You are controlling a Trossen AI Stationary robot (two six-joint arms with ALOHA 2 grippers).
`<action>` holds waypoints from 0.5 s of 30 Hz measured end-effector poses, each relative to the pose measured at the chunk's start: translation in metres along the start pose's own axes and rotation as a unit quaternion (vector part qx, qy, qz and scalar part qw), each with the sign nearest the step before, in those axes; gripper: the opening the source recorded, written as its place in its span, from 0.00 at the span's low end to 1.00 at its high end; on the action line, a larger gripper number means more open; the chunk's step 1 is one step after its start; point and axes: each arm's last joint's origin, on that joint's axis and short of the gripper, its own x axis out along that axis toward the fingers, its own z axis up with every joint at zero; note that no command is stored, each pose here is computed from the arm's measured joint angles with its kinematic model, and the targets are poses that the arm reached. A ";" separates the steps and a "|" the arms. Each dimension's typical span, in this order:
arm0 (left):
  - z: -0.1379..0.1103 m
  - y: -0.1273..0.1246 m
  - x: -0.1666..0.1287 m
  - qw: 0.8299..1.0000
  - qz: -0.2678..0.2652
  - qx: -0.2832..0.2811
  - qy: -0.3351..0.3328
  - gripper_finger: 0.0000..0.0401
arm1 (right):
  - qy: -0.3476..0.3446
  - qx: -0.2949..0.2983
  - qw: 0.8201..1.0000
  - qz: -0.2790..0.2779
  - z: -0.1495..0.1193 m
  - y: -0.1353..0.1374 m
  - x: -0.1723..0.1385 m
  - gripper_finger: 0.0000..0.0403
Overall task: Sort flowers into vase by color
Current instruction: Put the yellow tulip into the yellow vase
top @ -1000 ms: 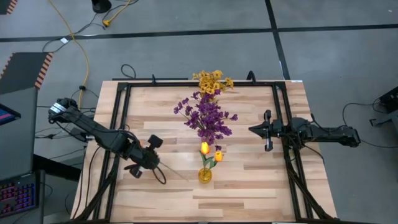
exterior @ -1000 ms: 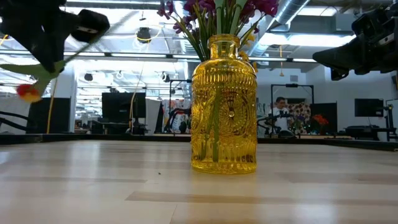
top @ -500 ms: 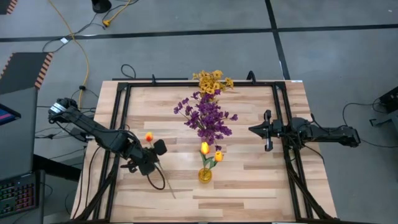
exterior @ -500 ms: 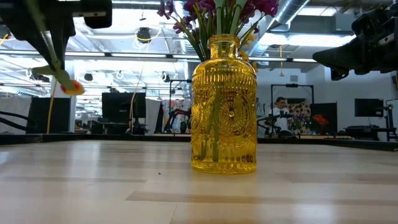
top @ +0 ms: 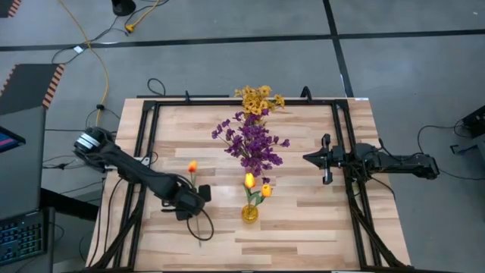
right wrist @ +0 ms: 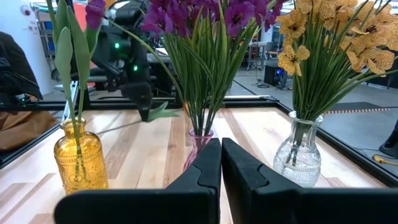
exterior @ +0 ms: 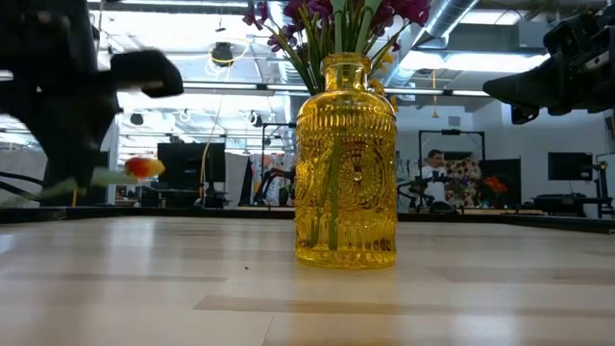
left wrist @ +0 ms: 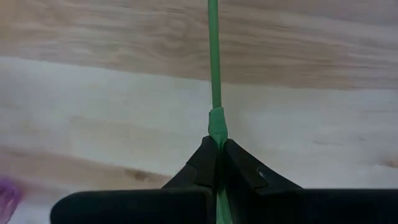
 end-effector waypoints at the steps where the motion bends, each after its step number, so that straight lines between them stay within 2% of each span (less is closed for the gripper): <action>1: 0.001 0.001 0.004 1.000 -0.004 0.003 0.003 0.00 | 0.000 0.000 1.000 0.000 0.000 0.000 0.000 0.11; 9: 0.006 0.004 0.019 1.000 -0.012 0.007 0.011 0.00 | 0.000 0.000 1.000 0.000 0.000 0.000 0.000 0.11; 15: 0.005 0.008 0.019 0.999 0.024 -0.023 0.039 0.00 | 0.000 0.000 1.000 0.000 0.000 0.000 0.000 0.11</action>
